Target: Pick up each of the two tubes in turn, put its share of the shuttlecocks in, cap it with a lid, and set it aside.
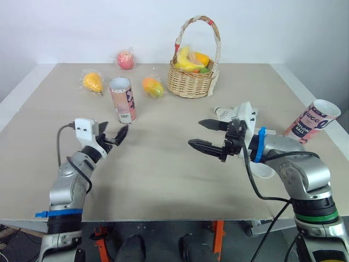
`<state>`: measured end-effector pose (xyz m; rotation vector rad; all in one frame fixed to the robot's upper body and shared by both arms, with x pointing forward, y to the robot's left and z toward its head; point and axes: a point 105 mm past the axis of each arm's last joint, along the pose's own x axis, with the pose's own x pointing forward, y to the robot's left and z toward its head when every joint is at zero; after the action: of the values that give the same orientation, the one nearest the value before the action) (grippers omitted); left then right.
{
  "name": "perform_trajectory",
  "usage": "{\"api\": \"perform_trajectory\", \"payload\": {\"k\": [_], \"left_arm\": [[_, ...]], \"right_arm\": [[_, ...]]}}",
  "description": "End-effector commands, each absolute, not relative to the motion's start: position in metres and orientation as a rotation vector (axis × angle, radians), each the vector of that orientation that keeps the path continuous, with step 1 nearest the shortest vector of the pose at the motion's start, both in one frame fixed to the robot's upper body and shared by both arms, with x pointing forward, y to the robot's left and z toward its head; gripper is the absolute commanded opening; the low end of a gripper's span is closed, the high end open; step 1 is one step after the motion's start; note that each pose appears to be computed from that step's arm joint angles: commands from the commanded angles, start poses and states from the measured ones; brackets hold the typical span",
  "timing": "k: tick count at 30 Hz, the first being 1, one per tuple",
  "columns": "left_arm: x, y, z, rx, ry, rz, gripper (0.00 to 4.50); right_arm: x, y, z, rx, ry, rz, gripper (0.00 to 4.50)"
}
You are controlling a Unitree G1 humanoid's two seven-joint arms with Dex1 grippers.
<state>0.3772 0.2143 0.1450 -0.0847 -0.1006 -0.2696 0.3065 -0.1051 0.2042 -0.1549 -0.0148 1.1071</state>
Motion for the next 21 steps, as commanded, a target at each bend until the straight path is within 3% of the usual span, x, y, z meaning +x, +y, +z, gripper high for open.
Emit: {"api": "perform_trajectory", "payload": {"k": [1,10,21], "left_arm": [[0.385,0.222,0.162,-0.029,-0.167,-0.251,4.50],[0.416,0.209,0.160,0.049,-0.128,-0.367,4.50],[0.452,0.205,0.166,0.063,-0.082,-0.346,4.50]], "right_arm": [[0.304,-0.102,0.217,-0.187,-0.075,1.088,4.47],[0.292,-0.103,0.218,-0.198,-0.089,1.061,4.47],[0.287,-0.115,0.218,-0.212,-0.083,0.989,4.47]]}}
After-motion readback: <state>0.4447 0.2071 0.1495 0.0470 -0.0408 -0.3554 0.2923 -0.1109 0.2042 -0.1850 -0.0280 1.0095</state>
